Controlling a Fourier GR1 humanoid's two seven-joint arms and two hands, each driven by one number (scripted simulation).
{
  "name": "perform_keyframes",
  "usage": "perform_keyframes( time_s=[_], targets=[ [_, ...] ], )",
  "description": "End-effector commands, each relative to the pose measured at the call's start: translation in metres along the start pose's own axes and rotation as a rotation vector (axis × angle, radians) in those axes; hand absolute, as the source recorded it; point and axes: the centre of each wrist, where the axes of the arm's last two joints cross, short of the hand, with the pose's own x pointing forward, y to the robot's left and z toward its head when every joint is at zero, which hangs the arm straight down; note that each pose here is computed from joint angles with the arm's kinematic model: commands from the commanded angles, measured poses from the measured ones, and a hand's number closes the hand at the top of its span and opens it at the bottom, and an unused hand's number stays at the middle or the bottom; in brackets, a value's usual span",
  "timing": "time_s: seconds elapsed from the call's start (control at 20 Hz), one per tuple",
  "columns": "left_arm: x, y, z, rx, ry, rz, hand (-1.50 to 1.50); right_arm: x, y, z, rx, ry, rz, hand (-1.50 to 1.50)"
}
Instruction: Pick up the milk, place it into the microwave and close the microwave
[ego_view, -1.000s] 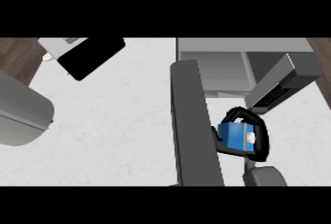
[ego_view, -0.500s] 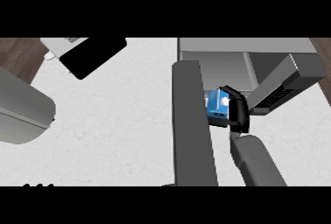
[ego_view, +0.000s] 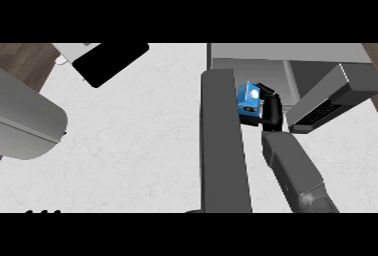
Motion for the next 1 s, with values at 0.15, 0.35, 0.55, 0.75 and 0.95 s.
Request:
perform_keyframes(
  time_s=[0.15,0.35,0.55,0.75,0.95],
  targets=[
    [0.005,-0.001,-0.012,-0.044,-0.008,0.004,-1.5,0.005,0.003,-0.023,-0.037,0.013,0.182,1.5],
    [-0.002,-0.003,-0.007,-0.055,0.001,0.002,-1.5,-0.011,-0.018,-0.014,-0.021,0.013,0.205,1.5],
    [-0.002,0.002,-0.007,-0.06,0.006,0.016,-1.5,-0.01,-0.038,-0.021,-0.045,-0.028,0.292,1.5],
    [-0.002,-0.006,-0.007,-0.079,0.006,0.034,-1.5,0.009,-0.036,-0.044,-0.064,-0.103,0.389,1.5],
    [-0.001,0.004,-0.012,-0.082,0.001,0.022,-1.5,0.011,-0.038,-0.047,-0.095,-0.141,0.396,1.5]
  ],
)
